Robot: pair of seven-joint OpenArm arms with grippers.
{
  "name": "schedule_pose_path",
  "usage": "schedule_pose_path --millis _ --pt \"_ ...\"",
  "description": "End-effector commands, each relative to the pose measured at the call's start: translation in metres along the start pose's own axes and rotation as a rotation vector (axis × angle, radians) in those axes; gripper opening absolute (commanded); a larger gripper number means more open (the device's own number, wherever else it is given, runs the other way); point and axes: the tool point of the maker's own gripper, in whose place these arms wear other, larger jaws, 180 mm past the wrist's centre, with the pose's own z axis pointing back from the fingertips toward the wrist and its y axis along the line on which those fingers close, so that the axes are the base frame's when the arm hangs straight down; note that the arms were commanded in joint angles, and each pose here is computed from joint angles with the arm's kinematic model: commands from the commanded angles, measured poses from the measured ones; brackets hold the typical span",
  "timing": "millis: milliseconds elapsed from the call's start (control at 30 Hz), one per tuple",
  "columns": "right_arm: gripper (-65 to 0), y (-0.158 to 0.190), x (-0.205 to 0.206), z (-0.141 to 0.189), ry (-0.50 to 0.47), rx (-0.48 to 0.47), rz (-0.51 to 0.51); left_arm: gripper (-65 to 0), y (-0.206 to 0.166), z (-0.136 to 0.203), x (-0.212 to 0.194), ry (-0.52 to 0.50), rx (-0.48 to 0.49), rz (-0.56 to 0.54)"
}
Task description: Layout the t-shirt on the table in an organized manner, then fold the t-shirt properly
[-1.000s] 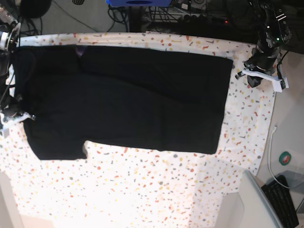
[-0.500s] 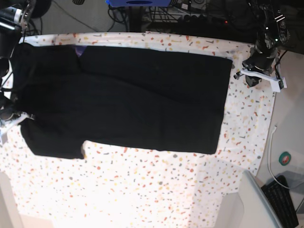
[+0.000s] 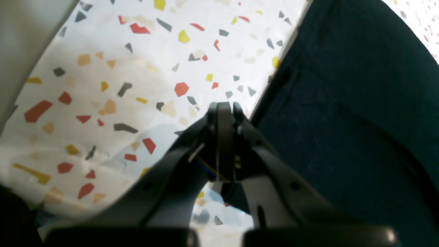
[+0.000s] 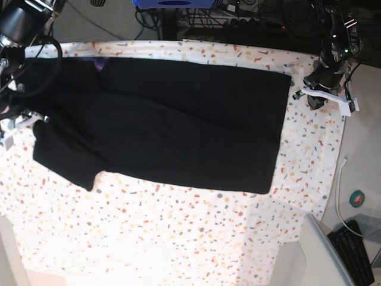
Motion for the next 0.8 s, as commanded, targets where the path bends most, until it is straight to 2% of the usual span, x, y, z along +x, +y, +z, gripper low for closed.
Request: schedule_pose_path --millis 0,67,133,267,400,533,633,700,767 --pt "-29.1 0.002 0.02 0.01 -0.06 0.003 0.007 -65.0 0.0 0.002 0.013 -0.04 -0.007 -0.012" --pt "-19.2 0.001 0.031 0.019 -0.107 -0.009 0.016 -65.0 0.001 0.002 0.014 -0.042 -0.002 -0.01" --pt "-17.6 0.005 0.052 0.027 -0.167 -0.008 0.028 -65.0 0.003 0.002 0.015 -0.044 0.001 -0.01" --pt "-17.7 -0.001 0.1 0.019 -0.249 -0.015 -0.008 -65.0 0.003 0.002 0.015 -0.045 0.002 -0.01" --pt "-17.7 -0.006 0.124 -0.023 -0.199 -0.043 -0.019 -65.0 0.003 0.002 0.015 -0.045 0.002 -0.01" --pt "-17.7 -0.01 0.125 -0.056 -0.152 -0.027 -0.043 -65.0 0.004 0.003 0.014 -0.041 0.004 -0.011" --pt "-17.9 -0.009 0.118 -0.068 -0.136 -0.022 -0.045 -65.0 0.005 0.003 0.013 -0.039 0.005 -0.012" --pt "-20.6 -0.008 0.116 -0.073 -0.141 -0.024 -0.034 -65.0 0.005 0.004 0.012 -0.038 0.006 -0.012" --pt "-27.3 -0.007 0.112 -0.076 -0.136 -0.024 -0.027 -65.0 0.005 0.004 0.012 -0.038 0.006 -0.012"
